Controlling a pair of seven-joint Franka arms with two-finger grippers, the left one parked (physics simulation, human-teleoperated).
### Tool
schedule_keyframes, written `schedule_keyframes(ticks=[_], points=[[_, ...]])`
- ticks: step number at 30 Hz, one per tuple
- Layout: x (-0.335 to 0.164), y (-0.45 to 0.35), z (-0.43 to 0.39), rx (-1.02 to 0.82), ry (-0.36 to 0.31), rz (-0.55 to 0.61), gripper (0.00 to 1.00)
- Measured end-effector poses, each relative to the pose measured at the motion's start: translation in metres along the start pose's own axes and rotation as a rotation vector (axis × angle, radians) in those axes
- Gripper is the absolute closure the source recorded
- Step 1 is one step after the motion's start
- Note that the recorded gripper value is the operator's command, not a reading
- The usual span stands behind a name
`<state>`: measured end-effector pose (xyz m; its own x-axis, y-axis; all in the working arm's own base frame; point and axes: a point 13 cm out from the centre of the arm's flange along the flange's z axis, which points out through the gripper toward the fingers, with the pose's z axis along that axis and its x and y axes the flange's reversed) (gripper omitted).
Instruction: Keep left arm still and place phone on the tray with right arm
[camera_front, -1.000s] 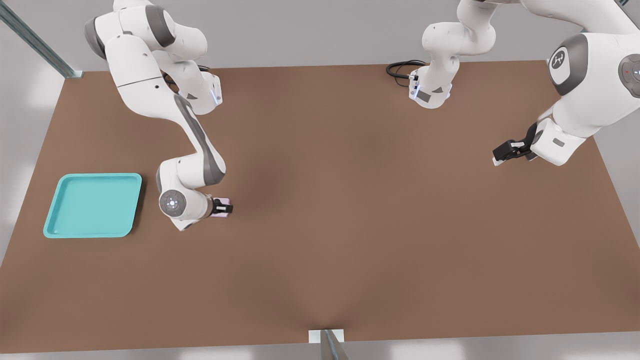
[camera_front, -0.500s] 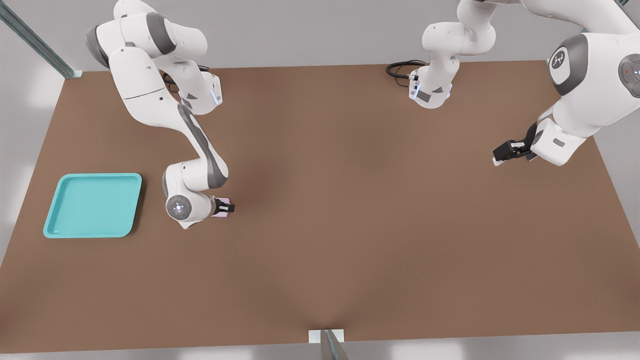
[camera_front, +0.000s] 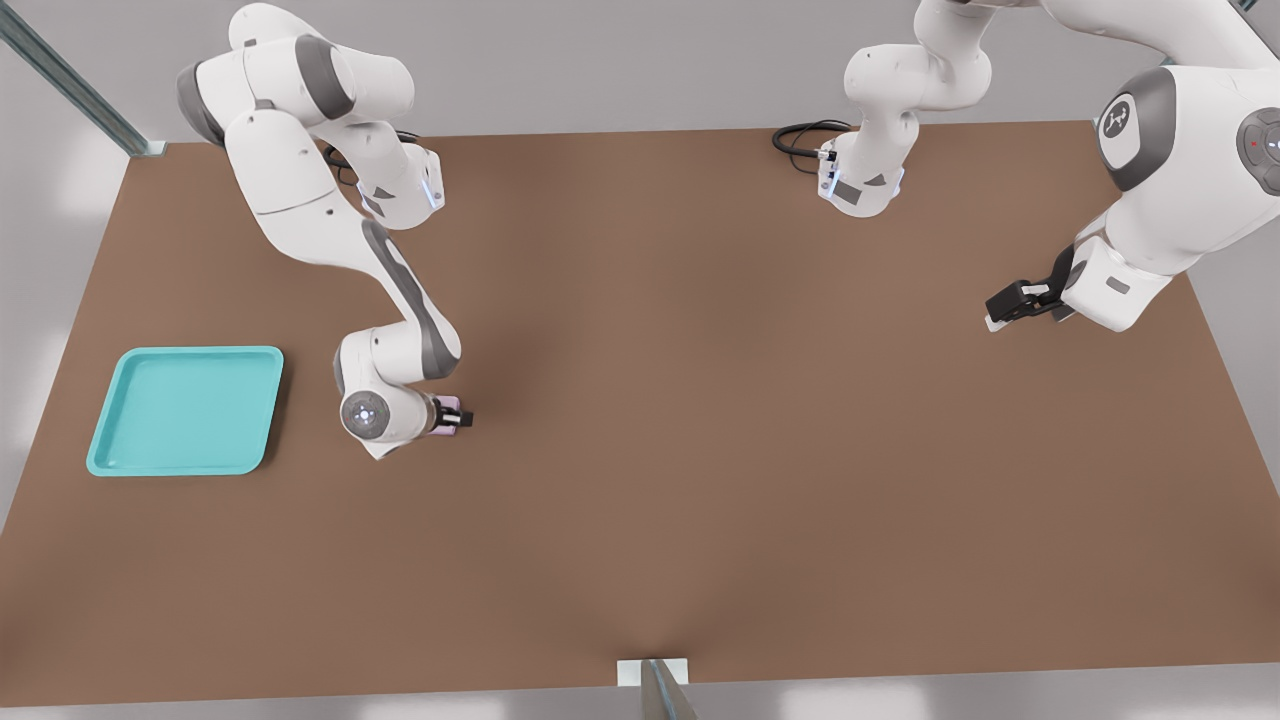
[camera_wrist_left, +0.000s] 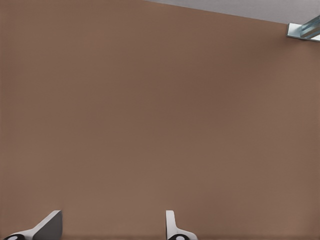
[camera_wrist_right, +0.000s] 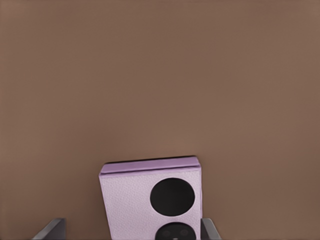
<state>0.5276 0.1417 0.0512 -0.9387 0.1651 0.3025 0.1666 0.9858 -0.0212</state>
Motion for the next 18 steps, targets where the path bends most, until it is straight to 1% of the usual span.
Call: schedule_keyframes(ticks=[10,15,18], points=[[-0.005,0.000,0.017,-0.003,-0.001,-0.006,0.00],[-0.008,-0.002,0.007,-0.011,-0.019,-0.003,0.00],[-0.009,-0.004,0.007,-0.012,-0.019,0.000,0.00]])
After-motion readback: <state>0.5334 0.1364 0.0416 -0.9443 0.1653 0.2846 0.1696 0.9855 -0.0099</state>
